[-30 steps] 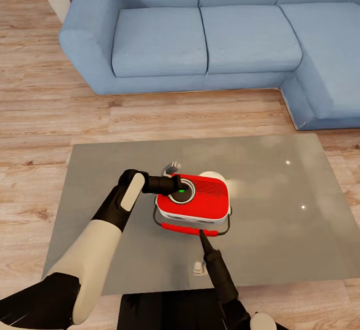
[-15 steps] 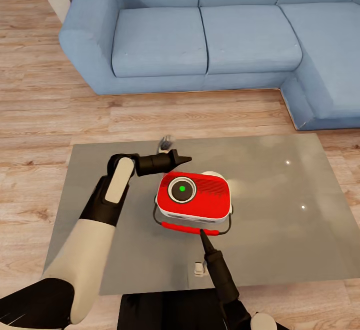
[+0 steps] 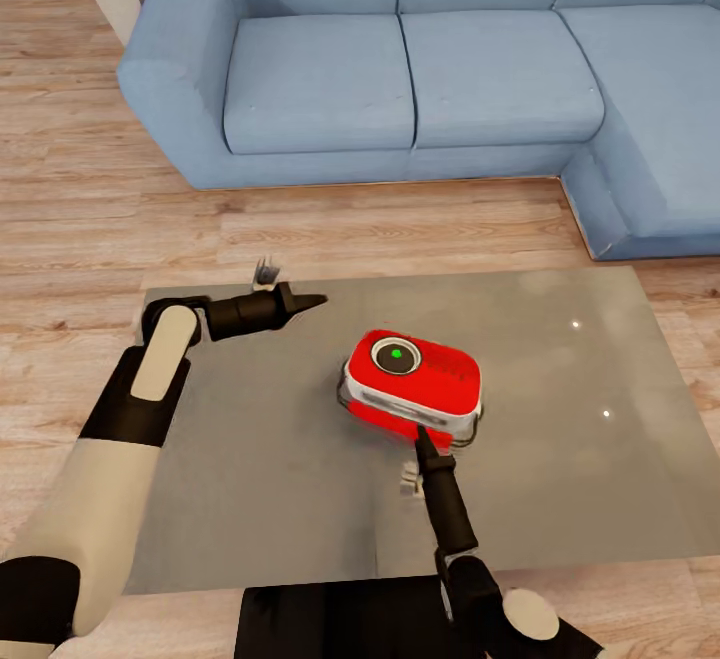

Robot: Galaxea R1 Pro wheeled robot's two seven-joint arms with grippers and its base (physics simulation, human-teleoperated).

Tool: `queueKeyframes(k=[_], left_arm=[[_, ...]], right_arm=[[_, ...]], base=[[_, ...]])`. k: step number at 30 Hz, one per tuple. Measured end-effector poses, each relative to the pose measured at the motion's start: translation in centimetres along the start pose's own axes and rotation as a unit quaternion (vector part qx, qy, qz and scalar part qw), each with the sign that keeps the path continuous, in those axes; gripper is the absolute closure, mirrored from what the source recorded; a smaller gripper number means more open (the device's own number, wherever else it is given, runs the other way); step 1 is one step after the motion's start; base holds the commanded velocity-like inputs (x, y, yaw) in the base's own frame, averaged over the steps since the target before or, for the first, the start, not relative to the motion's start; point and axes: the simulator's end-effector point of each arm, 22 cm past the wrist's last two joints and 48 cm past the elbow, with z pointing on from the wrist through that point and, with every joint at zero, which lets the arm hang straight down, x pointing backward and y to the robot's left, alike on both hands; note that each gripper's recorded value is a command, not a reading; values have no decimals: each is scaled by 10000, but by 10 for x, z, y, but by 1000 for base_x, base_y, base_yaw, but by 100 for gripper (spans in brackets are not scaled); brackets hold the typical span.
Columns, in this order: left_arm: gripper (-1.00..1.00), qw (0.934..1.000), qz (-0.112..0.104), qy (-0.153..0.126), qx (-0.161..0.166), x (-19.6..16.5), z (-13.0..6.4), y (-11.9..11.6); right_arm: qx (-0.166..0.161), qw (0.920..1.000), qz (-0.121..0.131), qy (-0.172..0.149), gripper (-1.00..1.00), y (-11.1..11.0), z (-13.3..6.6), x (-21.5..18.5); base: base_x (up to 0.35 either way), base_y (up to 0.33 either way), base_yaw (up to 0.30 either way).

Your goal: Turn on the radio receiver that's on the table in the living room.

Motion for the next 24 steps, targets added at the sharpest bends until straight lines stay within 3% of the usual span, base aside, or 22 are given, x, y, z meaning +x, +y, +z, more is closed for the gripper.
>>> queueKeyframes(k=[3,5,11,13,15,16,17,19,20,22,24], left_arm=[[100,10000,-37,-33,-6,-5,-10,5],[100,10000,-53,-32,-18,-5,-11,7],[100,9998,-162,23,-135,-1,-10,20],[100,9993,-284,77,-225,4,-9,31],[100,9978,-445,157,-463,12,-7,51],[100,9961,-519,206,-684,17,-7,65],[100,9954,-541,220,-764,18,-8,70],[100,9944,-568,237,-863,20,-8,76],[100,9938,-595,251,-903,22,-8,79],[100,9932,-635,273,-934,24,-7,82],[100,9923,-697,329,-974,30,-5,88]], right_arm=[[-338,9977,485,317,100,-20,25,14],[-402,9961,654,436,100,-33,35,22],[-594,9910,866,830,100,-57,55,60],[-786,9865,1048,983,100,-61,61,74],[-1228,9764,1279,1232,100,-52,63,96],[-1580,9663,1502,1367,100,-47,69,111],[-1743,9605,1536,1532,100,-46,73,128],[-2171,9386,2038,1742,100,-50,86,148],[-2598,9048,2782,1910,100,-57,97,162],[-2736,8807,3292,2026,100,-79,109,180],[-2923,8486,3848,2154,100,-94,116,188]], base=[[0,0,0],[0,0,0],[0,0,0],[0,0,0],[0,0,0],[0,0,0],[0,0,0],[0,0,0],[0,0,0],[0,0,0],[0,0,0]])
